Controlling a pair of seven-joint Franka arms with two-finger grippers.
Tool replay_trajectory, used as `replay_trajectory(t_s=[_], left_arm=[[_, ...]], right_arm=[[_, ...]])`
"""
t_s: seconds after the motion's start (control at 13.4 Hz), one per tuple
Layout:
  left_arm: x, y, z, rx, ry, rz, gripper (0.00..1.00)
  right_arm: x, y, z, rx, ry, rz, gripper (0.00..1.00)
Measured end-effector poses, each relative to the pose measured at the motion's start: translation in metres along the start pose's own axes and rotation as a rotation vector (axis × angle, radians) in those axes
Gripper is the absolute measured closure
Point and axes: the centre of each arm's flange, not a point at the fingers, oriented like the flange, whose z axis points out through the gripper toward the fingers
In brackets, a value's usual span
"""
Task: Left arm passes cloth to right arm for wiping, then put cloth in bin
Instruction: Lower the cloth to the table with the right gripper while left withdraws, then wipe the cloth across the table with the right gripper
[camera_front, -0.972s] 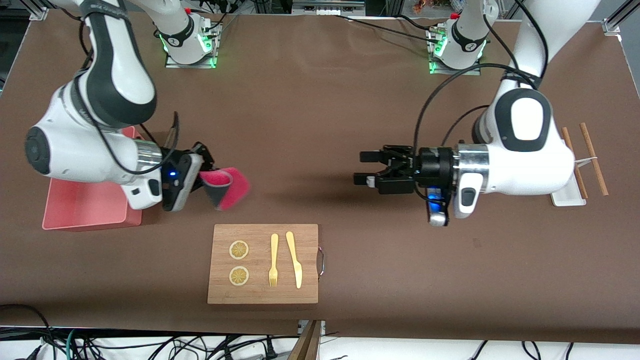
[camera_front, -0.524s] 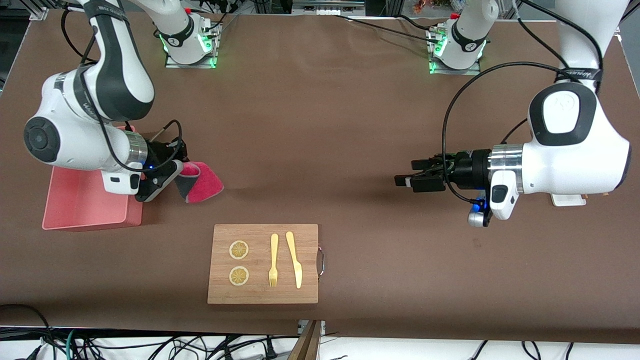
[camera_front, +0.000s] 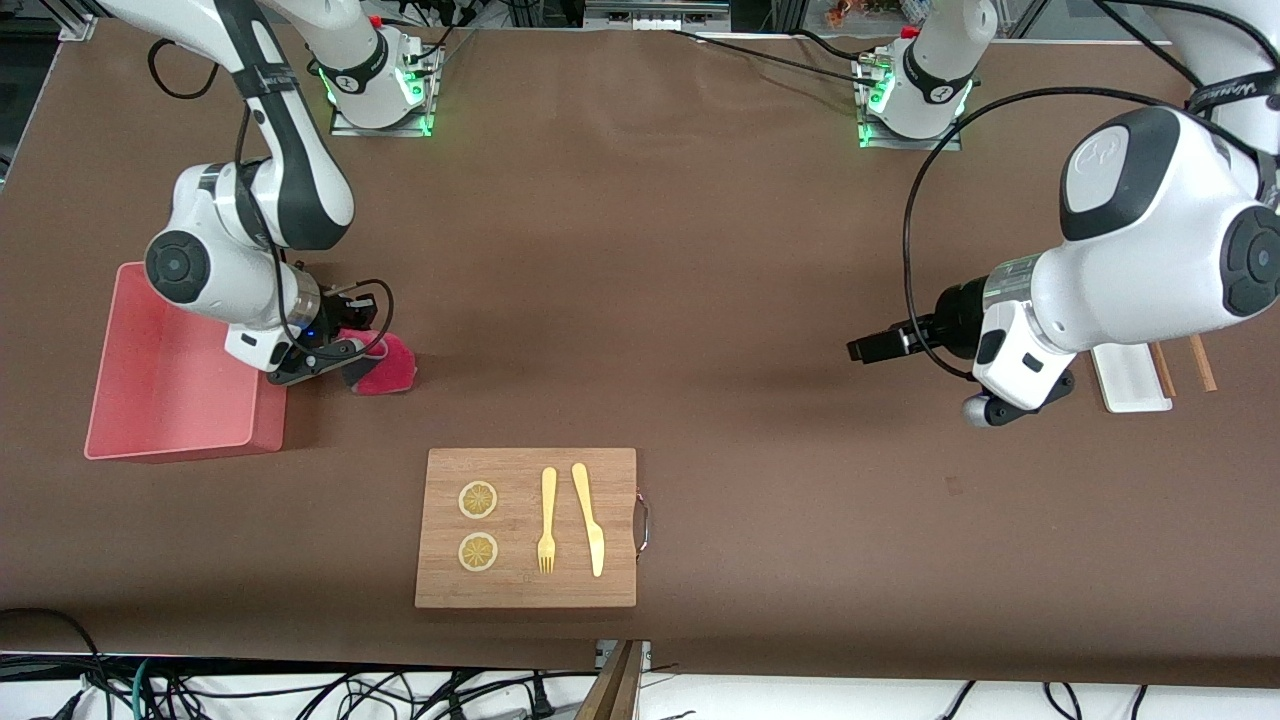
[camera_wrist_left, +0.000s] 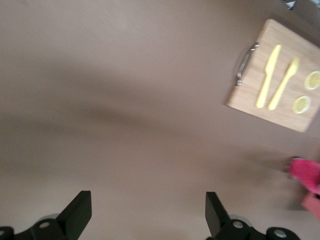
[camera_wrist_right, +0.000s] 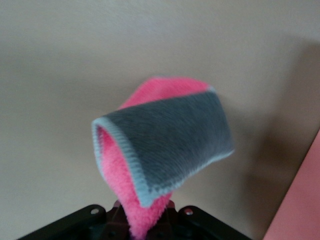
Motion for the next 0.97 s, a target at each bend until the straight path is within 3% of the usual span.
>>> replay_trajectory(t_s=[0.3,0.52,0.75,0.97], left_arm=[[-0.008,-0.021,-0.034,0.192,0.117,0.147,0.0],[-0.029,-0.037,-0.073,0.3,0.161,0.253,0.0],[-0.033,-0.069,-0.105,0.339,0.176,0.308,0.0],[-0.046,-0.103,-0.12,0.35,0.233,0.286,0.0]], right_arm=[[0.011,-0.006,0.037,-0.024,0.027,0.056,0.98],[0.03,-0.066,0.051,-0.032,0.028,0.141,0.98],[0.042,-0.15,0.056,-0.028,0.041,0.24,0.98],[0.053,-0.227,0.06,0.051,0.044,0.334,0.98]])
